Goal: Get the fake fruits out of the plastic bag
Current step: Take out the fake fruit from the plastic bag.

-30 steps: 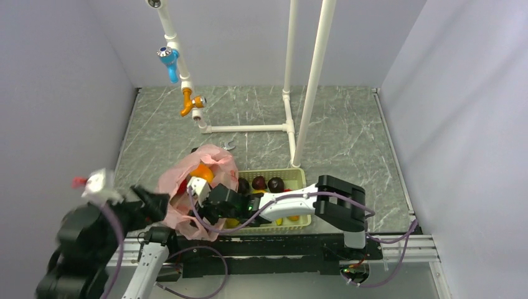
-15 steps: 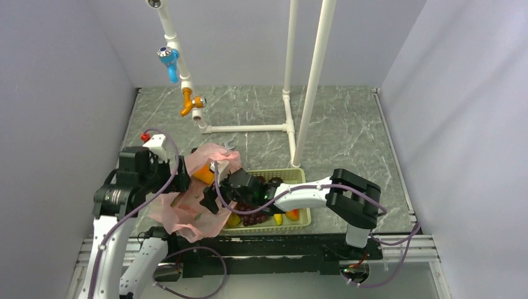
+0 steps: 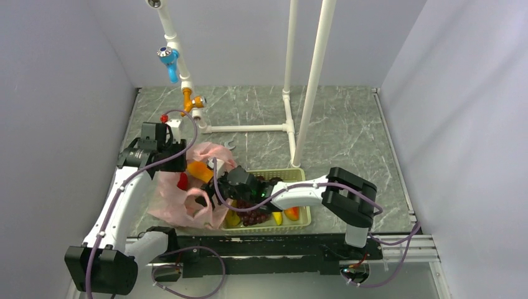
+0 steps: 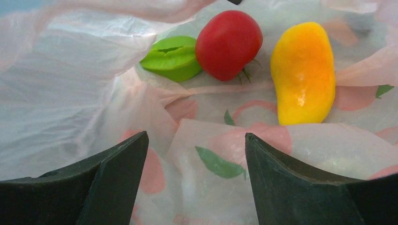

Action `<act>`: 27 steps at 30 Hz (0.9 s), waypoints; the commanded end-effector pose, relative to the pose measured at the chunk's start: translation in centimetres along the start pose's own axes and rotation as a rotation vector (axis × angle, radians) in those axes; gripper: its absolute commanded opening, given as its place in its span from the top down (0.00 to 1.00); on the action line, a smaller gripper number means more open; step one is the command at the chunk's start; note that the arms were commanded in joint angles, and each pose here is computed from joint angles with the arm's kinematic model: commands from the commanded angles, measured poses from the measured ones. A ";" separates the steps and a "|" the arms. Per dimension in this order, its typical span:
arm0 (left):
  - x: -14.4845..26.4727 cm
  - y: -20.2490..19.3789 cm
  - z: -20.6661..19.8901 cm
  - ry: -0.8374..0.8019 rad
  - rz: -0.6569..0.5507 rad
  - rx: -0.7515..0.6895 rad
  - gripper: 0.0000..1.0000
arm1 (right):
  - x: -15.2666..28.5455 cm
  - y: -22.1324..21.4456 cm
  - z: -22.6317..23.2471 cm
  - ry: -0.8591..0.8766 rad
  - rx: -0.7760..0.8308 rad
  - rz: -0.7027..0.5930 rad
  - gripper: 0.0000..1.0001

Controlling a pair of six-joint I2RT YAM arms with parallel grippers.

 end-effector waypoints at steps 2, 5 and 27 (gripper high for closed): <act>1.0 2.5 -0.1 0.006 -0.191 -0.045 0.90 | -2.1 3.2 -1.3 -0.071 0.026 -0.071 0.26; 2.5 2.9 -0.2 -0.002 -0.251 -0.070 1.00 | -2.9 3.4 -1.4 -0.076 0.045 -0.064 0.29; 7.0 1.2 -1.2 -0.193 -0.586 -0.169 1.00 | -9.8 2.2 -5.9 -0.308 0.392 0.051 0.14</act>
Point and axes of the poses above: each gripper's point midway between its finger pads, its own x axis back along the fingers, its own z axis along the line the jaws close on, y = z × x, the point moved 9 cm from there along x, back along the fingers, and after that the axes turned 10 degrees about x, right-handed, at the moved point
